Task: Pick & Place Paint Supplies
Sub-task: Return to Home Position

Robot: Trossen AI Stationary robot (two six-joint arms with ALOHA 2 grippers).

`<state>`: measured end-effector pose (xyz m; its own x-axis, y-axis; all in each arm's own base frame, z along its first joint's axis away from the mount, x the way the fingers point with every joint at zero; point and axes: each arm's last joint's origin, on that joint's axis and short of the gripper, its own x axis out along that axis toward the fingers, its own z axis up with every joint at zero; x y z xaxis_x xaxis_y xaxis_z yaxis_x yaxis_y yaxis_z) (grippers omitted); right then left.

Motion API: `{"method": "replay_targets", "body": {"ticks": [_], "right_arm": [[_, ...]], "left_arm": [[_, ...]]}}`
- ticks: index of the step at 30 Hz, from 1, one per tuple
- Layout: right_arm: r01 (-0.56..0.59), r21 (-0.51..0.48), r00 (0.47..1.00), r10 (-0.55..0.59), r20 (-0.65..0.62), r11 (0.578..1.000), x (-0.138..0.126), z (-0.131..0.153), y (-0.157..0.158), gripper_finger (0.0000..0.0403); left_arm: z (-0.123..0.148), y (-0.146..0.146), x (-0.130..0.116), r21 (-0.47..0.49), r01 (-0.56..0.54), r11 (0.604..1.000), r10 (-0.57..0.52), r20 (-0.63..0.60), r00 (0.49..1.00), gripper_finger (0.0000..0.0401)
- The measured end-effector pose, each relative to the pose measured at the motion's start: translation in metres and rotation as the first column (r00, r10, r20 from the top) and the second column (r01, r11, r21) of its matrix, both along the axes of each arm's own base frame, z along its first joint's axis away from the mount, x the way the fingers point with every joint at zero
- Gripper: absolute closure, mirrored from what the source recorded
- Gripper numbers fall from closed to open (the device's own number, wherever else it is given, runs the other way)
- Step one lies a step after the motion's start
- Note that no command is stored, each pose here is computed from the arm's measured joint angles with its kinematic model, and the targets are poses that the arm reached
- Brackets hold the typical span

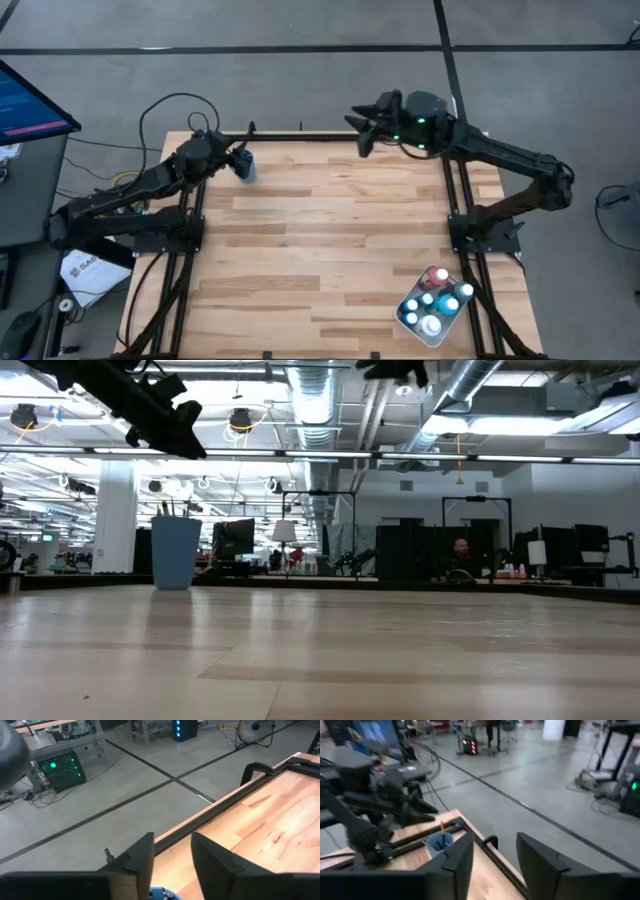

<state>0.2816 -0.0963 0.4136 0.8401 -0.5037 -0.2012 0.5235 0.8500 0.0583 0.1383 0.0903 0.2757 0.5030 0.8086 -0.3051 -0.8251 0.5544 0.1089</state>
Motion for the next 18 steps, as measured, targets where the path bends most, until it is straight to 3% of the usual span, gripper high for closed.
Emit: {"method": "replay_targets", "body": {"ticks": [4,8,12,16,18], "right_arm": [[-0.019,-0.070,0.999,0.022,0.042,0.997,-0.031,0.024,0.008,0.0233],[-0.027,-0.207,0.992,0.052,0.117,0.978,-0.082,0.050,0.020,0.0231],[-0.068,-0.251,0.970,0.122,0.208,0.966,-0.125,0.046,0.027,0.0280],[-0.106,-0.282,0.951,0.181,0.252,0.953,-0.148,0.012,0.032,0.0377],[-0.147,-0.317,0.922,0.245,0.298,0.937,-0.156,-0.007,0.037,0.0391]], "left_arm": [[0.007,-0.003,-0.004,0.001,0.000,1.000,0.000,0.054,0.999,0.0244],[0.037,-0.011,-0.016,0.056,0.076,0.996,-0.085,0.188,0.978,0.0237],[0.056,-0.020,-0.030,0.110,0.088,0.990,-0.115,0.269,0.956,0.0288],[0.068,-0.028,-0.040,0.180,0.151,0.972,-0.206,0.344,0.916,0.0380],[0.074,-0.032,-0.044,0.219,0.203,0.954,-0.277,0.391,0.878,0.0391]]}}
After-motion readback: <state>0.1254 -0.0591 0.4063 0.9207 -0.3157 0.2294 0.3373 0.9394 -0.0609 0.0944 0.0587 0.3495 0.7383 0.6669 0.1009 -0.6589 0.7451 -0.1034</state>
